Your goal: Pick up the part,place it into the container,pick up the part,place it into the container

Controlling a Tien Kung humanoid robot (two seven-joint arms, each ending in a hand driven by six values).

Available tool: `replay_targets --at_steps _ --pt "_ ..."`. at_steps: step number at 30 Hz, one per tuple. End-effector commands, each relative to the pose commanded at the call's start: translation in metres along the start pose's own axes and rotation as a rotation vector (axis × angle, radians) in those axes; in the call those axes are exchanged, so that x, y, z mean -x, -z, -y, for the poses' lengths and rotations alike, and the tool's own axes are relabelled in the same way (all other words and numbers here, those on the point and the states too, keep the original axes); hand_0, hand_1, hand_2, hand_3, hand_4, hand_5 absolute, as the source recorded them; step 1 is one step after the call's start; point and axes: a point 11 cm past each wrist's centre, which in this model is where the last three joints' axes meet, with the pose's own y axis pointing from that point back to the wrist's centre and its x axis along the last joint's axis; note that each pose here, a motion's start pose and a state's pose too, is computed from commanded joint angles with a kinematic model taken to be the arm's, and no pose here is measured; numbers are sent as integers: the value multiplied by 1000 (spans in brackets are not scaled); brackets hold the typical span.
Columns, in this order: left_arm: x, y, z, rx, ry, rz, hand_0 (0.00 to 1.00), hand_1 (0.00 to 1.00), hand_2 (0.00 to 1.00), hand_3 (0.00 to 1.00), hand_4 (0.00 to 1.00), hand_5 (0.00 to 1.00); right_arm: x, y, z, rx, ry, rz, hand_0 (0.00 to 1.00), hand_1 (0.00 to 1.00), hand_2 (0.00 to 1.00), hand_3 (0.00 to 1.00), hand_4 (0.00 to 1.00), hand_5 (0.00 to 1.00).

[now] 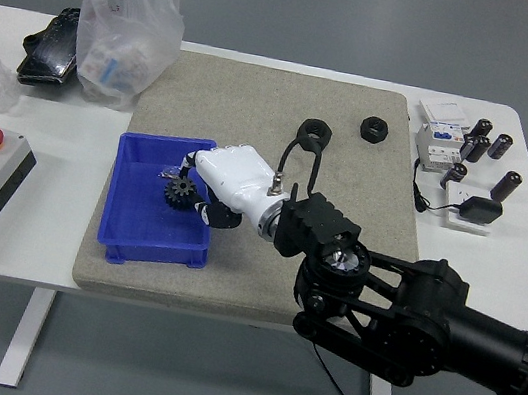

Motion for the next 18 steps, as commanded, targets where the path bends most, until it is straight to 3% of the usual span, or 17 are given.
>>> replay_targets --at_steps 4,5,10,11,16,17,18 --pt "0 0 0 -1 -1 -1 827 731 761 841 840 492 -2 -1 0 6 -2 -11 261 281 243 629 135 2" --pt "0 0 0 -2 -1 -1 826 731 760 840 830 488 -2 -1 0 7 -4 -11 237 298 277 855 599 236" --pt "-1 1 0 -3 -3 -4 826 731 760 840 830 488 -4 -1 1 11 -24 -10 237 298 277 855 599 236" --pt "-1 0 0 -3 -2 -4 827 731 761 840 825 483 -5 -2 0 20 -30 -21 235 280 269 890 781 278" --pt "2 -8 -2 4 0 2 827 731 761 840 825 483 -4 -9 0 53 -22 -37 235 280 269 890 781 278" --pt "2 -10 -3 9 1 3 827 731 760 841 829 483 -3 -10 0 56 -18 -36 234 273 266 894 865 382" --pt "3 -13 -3 15 3 4 827 731 760 841 829 483 -3 -10 -1 60 -18 -35 234 273 266 894 865 382"
